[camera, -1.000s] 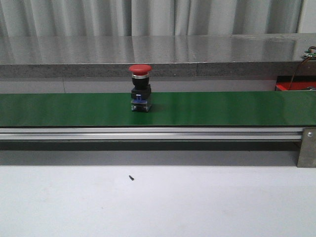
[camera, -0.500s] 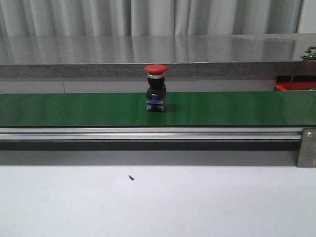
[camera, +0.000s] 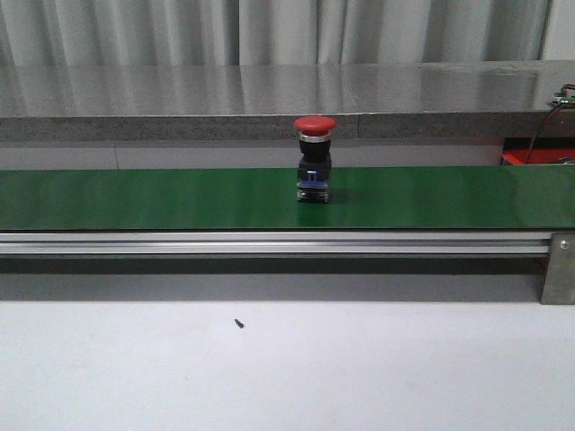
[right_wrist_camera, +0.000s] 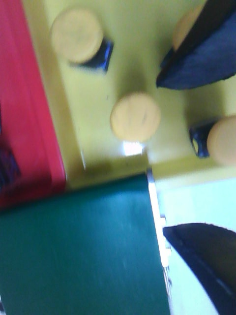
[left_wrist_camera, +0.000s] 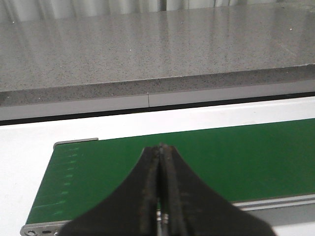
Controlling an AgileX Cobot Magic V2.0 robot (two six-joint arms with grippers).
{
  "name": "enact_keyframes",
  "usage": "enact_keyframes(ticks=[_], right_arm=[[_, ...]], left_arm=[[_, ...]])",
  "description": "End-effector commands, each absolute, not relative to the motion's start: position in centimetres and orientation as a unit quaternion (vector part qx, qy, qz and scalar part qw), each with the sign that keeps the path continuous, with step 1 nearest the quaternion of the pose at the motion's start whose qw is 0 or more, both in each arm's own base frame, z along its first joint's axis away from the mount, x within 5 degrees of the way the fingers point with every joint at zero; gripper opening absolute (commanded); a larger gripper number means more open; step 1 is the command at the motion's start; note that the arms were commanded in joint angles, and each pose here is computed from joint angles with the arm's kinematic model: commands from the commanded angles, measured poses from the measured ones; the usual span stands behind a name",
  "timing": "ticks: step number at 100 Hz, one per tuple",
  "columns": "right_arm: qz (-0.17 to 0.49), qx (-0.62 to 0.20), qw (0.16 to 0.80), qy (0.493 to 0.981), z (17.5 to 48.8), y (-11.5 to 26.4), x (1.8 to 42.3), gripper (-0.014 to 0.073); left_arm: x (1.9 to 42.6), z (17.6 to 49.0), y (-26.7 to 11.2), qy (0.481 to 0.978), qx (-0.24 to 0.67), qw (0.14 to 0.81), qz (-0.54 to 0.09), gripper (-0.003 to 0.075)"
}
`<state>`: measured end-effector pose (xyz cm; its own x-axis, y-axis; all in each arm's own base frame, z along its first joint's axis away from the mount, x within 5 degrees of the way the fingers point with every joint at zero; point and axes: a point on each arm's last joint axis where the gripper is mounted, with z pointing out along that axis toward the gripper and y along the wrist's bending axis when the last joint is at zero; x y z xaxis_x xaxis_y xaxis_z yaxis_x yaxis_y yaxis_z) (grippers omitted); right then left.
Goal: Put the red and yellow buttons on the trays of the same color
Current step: 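Lower the yellow button into the yellow tray and open the right gripper, then move the right gripper over the red button on the belt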
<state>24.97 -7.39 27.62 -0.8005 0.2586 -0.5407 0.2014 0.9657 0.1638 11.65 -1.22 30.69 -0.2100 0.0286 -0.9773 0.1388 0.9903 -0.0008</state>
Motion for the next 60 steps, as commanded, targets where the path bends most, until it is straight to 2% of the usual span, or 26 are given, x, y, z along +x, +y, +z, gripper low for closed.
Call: enact_keyframes(ticks=[1, 23, 39, 60], right_arm=[[0.056, 0.057, 0.336, 0.938, 30.2, -5.0, 25.6, 0.0563], [0.079, -0.085, 0.374, 0.92, 31.8, 1.6, 27.0, 0.0563], [0.094, -0.138, 0.386, 0.907, 31.8, 4.9, 28.1, 0.0563], [0.113, -0.181, 0.367, 0.906, 30.9, 8.1, 30.4, 0.0563]], left_arm=[[11.8, 32.1, -1.1, 0.751, 0.038, 0.658, -0.043, -0.002], [11.8, 32.1, -1.1, 0.751, 0.038, 0.658, -0.043, -0.002], [11.8, 32.1, -1.1, 0.751, 0.038, 0.658, -0.043, -0.002], [11.8, 32.1, -1.1, 0.751, 0.038, 0.658, -0.043, -0.002]])
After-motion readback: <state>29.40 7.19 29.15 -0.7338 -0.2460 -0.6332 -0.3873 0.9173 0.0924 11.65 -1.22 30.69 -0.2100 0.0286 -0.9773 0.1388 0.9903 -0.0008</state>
